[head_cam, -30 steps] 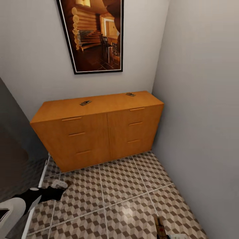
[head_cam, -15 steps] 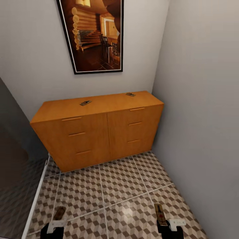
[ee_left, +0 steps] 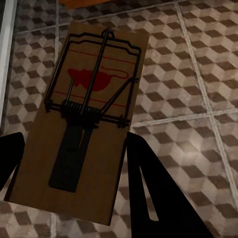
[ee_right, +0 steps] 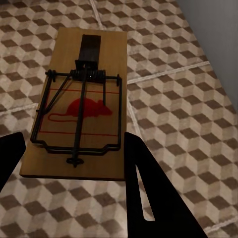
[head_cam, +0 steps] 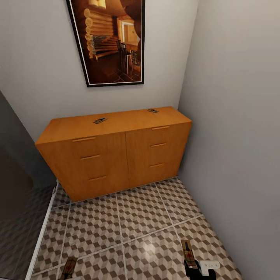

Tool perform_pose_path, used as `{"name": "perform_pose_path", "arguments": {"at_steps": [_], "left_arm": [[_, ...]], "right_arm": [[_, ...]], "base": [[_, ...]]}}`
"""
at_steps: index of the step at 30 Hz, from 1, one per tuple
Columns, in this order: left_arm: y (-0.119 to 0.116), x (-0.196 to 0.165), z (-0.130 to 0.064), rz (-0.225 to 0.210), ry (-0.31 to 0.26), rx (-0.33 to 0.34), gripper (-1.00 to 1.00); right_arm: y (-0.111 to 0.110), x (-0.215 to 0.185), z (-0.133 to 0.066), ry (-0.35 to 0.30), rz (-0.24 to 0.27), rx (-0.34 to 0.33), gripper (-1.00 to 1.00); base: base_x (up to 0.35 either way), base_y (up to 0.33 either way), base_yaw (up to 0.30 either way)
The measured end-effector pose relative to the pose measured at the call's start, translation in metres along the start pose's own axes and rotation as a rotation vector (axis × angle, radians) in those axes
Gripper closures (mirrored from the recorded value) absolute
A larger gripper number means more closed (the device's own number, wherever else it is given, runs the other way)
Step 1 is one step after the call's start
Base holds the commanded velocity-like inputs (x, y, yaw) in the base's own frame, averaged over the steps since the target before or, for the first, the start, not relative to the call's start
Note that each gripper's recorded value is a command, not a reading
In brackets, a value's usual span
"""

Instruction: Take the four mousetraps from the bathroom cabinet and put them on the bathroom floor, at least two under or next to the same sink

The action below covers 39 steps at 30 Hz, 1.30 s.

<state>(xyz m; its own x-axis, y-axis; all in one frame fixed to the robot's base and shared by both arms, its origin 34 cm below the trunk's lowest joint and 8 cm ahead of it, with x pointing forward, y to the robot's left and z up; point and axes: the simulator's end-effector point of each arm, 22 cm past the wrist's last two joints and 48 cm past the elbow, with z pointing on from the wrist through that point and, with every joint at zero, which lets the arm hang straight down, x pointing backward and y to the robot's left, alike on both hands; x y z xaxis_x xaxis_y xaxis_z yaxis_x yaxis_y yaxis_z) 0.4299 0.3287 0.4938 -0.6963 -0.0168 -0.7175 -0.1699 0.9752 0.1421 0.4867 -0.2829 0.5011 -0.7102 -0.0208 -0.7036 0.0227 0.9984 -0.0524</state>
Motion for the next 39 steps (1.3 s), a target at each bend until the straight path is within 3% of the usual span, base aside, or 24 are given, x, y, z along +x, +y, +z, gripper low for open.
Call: {"name": "perform_pose_path", "arguments": {"at_steps": [8,39], "left_arm": [[0.0012,0.0014,-0.0008,0.000,0.003,-0.005,1.00],[-0.0003,0.0018,-0.0011,-0.001,0.005,-0.004,1.00]], "right_arm": [[0.0021,-0.0003,-0.0001,-0.001,0.010,0.005,1.00],[0.0032,0.0001,-0.0003,0.000,0.011,0.005,1.00]], "base": [[0.000,0.000,0.084],[-0.006,0.000,0.284]]}}
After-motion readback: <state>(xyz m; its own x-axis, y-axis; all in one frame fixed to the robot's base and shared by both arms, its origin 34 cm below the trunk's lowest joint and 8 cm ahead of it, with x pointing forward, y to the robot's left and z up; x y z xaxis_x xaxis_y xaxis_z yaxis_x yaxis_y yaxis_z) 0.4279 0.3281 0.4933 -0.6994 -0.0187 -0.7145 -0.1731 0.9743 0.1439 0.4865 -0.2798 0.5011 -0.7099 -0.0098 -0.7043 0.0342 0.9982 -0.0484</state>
